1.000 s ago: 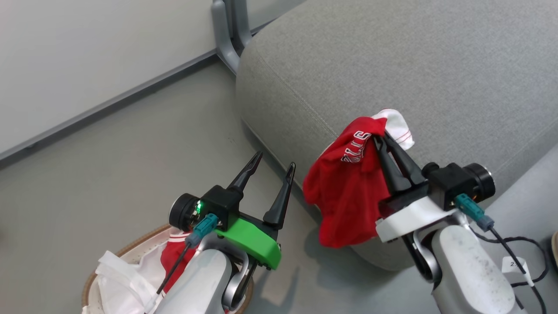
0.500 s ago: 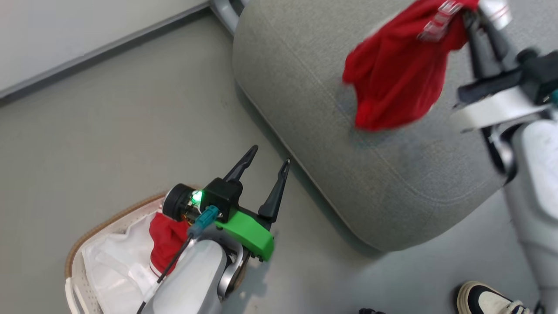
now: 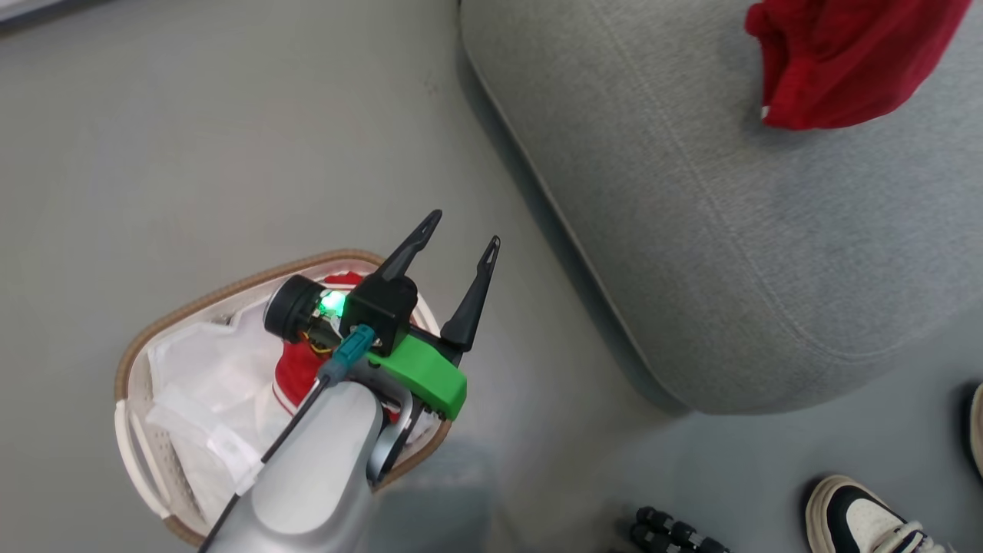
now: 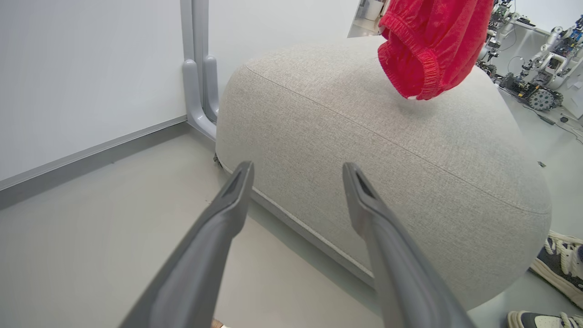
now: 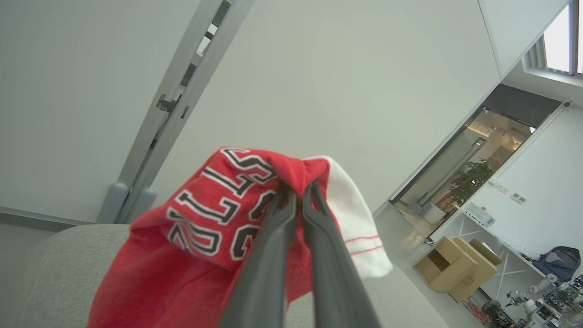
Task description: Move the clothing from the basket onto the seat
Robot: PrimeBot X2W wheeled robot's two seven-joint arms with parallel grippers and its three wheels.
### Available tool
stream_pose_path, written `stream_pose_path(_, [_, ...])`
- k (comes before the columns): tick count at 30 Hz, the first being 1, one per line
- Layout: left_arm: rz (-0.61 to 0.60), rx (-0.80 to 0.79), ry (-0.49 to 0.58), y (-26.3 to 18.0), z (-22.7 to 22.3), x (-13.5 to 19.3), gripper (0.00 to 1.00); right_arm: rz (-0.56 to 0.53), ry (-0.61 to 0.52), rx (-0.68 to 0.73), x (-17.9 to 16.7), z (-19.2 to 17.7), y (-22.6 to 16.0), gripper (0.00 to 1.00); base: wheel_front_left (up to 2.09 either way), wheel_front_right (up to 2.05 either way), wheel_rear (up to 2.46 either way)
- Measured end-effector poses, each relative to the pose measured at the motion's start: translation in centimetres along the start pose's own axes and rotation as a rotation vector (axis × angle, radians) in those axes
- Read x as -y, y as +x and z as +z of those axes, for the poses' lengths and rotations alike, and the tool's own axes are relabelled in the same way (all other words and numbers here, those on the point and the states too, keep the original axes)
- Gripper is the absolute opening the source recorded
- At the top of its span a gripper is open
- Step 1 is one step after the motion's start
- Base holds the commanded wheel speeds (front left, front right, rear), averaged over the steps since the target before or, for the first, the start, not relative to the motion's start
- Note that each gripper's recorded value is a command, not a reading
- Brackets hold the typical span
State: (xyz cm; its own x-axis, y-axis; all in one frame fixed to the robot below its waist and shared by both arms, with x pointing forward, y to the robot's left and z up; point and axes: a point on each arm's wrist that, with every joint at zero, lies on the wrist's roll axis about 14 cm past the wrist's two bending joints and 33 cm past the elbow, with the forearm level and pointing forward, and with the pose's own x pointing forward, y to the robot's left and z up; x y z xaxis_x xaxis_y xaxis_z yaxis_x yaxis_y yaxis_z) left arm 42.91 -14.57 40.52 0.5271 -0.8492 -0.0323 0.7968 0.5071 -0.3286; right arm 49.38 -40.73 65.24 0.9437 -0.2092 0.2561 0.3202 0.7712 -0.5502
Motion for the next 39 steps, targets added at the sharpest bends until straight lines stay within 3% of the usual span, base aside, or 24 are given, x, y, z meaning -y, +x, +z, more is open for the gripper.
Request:
stream_pose_path(7, [0.075,-0.031,-0.027,-0.9,-2.2,-3.7,1.00,-0.058,-0.015,-0.143,0.1,-5.9,1.9,0.00,0.00,0.00,0.00])
stream_pose_path(12, [0.127,-0.052,-0.053,-1.9,-3.6,-5.5,1.00,-0.018,0.016,-0.263,-3.8,-10.7,1.6,0.00,0.00,0.00,0.00])
stream_pose_path(20, [0.182,-0.071,-0.070,-3.2,-4.6,-7.2,1.00,0.015,0.074,-0.502,-8.0,-18.5,-2.9,0.00,0.00,0.00,0.00])
stream_pose_path(30, [0.195,-0.069,-0.062,-3.7,-3.9,-6.9,1.00,-0.007,0.126,-0.642,-8.5,-21.3,-9.0,0.00,0.00,0.00,0.00])
stream_pose_path(31, [0.196,-0.065,-0.060,-3.7,-3.6,-6.9,1.00,-0.012,0.132,-0.642,-8.4,-21.2,-9.2,0.19,0.00,0.00,0.00])
stream_pose_path(32, [0.197,-0.063,-0.057,-3.8,-3.4,-6.8,1.00,-0.018,0.143,-0.636,-8.3,-20.9,-9.3,0.80,0.00,0.00,0.00])
stream_pose_path(33, [0.200,-0.061,-0.055,-3.9,-3.3,-6.8,1.00,-0.024,0.151,-0.626,-8.3,-20.6,-9.3,1.00,0.00,0.00,0.00])
stream_pose_path(39, [0.246,-0.047,-0.041,-5.1,-2.0,-7.2,1.00,-0.047,0.177,-0.539,-7.4,-18.0,-9.5,1.00,0.00,0.00,0.00])
